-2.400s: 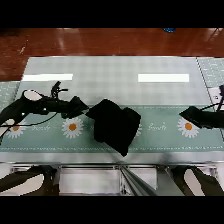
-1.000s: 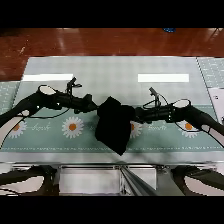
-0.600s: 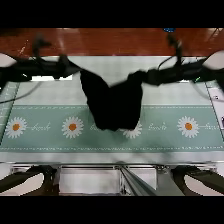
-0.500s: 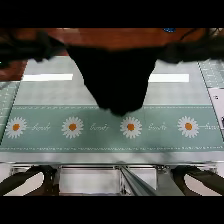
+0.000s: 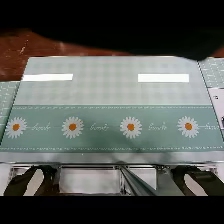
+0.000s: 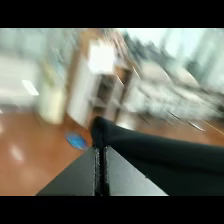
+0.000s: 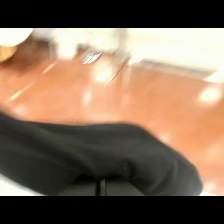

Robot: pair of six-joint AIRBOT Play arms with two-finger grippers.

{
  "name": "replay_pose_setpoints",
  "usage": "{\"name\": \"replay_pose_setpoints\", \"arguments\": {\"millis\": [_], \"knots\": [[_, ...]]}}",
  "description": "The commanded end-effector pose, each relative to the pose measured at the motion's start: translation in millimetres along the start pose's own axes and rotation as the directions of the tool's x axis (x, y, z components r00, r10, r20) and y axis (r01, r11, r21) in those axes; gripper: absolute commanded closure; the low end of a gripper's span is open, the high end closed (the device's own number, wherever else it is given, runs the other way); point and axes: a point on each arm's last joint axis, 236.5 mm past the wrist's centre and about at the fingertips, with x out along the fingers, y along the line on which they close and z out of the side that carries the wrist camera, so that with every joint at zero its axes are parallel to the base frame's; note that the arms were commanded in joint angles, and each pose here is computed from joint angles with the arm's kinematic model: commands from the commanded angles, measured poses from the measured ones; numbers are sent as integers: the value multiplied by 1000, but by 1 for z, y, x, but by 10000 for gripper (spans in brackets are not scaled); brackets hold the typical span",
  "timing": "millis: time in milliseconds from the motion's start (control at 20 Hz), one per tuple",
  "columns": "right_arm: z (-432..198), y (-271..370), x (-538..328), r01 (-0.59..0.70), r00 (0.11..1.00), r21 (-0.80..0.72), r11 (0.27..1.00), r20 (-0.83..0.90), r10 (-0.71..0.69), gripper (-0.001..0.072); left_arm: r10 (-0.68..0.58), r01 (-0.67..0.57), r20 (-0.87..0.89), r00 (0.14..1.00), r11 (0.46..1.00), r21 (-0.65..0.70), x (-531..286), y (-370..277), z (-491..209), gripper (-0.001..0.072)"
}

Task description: Fold the shirts.

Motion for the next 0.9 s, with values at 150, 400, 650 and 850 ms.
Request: {"name": "replay_pose_setpoints", "arguments": {"millis": [150,400,650,850], "knots": [[16,6,-79,96,989,-35,995,116,-91,695,70,-83,65,995,967,239,-77,-75,7,683],[-36,13,-24,-12,997,59,998,-74,17,694,71,-48,-165,984,989,140,-66,-51,-57,683],[-114,42,87,-267,900,246,932,-282,332,694,-38,-48,-506,862,987,-155,-49,12,-197,682],[-217,54,187,-282,742,376,883,-498,449,694,-108,-209,-689,717,909,-360,-51,75,-350,682]]}}
